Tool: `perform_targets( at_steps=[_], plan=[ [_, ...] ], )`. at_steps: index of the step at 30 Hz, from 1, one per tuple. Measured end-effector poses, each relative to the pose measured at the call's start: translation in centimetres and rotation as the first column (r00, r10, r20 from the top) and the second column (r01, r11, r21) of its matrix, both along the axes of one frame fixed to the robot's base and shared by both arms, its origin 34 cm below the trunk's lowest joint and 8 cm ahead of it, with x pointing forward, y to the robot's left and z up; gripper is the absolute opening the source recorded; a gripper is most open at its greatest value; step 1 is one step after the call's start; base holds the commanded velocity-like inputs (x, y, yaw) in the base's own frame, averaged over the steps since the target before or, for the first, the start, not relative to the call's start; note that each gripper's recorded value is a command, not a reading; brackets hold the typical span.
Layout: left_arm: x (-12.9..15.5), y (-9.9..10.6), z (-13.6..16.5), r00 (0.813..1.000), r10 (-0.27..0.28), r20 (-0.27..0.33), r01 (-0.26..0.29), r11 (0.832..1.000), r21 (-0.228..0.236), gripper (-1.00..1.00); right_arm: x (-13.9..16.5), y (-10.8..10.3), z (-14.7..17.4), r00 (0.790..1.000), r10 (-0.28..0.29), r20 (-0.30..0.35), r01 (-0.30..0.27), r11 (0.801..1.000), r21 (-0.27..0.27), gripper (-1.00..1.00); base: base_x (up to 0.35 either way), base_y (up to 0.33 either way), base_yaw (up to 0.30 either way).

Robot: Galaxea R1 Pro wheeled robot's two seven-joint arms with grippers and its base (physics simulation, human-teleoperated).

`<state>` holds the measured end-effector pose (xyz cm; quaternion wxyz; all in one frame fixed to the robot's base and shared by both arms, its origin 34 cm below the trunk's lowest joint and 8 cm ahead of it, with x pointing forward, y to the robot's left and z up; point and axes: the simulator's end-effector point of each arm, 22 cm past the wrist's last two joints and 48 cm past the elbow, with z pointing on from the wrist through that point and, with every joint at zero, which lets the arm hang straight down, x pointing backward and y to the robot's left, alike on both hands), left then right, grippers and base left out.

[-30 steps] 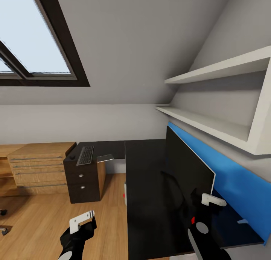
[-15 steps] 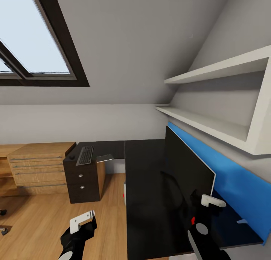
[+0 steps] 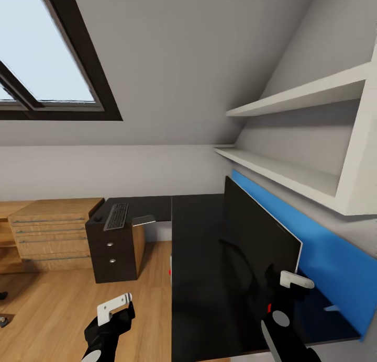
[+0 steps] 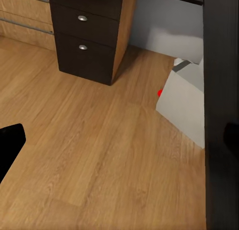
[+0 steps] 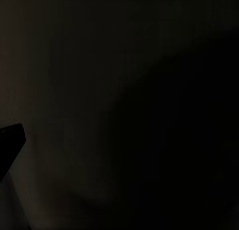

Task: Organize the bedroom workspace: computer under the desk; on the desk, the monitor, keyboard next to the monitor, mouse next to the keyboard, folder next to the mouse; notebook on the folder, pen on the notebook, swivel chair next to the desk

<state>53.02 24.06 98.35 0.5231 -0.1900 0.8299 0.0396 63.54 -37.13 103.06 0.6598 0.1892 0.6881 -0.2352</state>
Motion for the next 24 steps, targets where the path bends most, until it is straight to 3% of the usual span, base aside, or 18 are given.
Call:
perform_targets(
  at_steps=[15,24],
  plan=[
    [0.0,-0.03,0.0,1.0,0.0,0.0,0.0,1.0,0.0,1.0,0.0,-0.01,-0.01,1.0,0.0,0.0,0.0,1.0,0.0,1.0,-0.008,-0.015,0.0],
    [0.04,-0.02,-0.04,1.0,0.0,-0.001,0.0,1.0,0.0,1.0,0.06,0.03,-0.03,1.0,0.001,0.0,-0.001,1.0,-0.001,1.0,-0.291,0.0,0.0]
  ],
)
